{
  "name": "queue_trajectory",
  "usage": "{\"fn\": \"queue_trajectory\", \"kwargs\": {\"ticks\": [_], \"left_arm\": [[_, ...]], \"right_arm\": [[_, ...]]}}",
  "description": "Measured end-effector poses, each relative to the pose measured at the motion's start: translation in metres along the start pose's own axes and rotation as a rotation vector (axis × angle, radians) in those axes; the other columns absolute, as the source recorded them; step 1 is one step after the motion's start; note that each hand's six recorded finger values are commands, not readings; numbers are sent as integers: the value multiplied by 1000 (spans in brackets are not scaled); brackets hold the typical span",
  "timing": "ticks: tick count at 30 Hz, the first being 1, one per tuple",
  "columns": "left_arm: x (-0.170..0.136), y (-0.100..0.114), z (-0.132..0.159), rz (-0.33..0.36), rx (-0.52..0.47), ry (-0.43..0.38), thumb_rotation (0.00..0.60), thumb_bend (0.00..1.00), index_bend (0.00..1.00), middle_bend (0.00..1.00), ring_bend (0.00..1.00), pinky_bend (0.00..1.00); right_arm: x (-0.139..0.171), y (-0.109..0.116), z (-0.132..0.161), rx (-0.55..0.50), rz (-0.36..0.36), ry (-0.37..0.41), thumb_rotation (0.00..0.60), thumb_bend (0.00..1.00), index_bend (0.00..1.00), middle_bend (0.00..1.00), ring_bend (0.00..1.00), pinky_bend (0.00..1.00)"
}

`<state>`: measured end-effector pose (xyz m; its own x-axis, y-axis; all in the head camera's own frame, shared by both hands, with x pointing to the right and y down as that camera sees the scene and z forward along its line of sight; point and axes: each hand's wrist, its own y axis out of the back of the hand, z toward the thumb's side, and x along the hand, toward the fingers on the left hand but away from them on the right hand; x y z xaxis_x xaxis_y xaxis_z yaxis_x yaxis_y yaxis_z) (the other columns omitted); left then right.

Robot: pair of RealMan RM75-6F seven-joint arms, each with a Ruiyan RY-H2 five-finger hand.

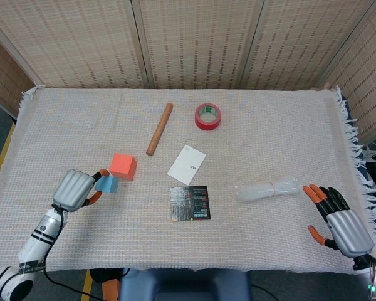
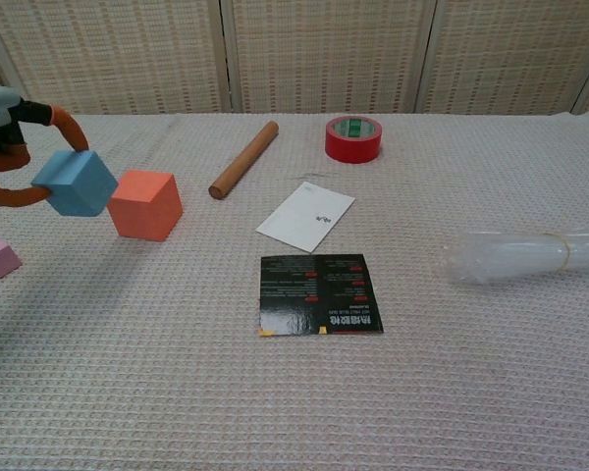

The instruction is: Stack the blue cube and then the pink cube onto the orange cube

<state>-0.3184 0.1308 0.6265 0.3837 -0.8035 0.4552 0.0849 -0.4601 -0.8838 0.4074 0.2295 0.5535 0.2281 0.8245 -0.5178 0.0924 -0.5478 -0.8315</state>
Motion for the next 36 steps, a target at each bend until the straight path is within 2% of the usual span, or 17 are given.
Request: {"fn": "queue_trajectory", "kwargs": {"ticks": [6,18,36], "left_arm": [[35,8,3,-24,10,-14,600,333,582,1000,1000,1000],[81,2,15,-41,68,-42,600,333,579,1000,1000,1000],[102,-16,-2,-90,104,-4,600,333,571,1000,1000,1000]], "right_arm": [[-2,1,-3,7,-8,-20,600,294,0,0,0,0],[-8,-1,-12,21,-3,-63,600,293,0,0,0,0],[-10,2,-19,30,-13,-93,600,293,0,0,0,0]]}}
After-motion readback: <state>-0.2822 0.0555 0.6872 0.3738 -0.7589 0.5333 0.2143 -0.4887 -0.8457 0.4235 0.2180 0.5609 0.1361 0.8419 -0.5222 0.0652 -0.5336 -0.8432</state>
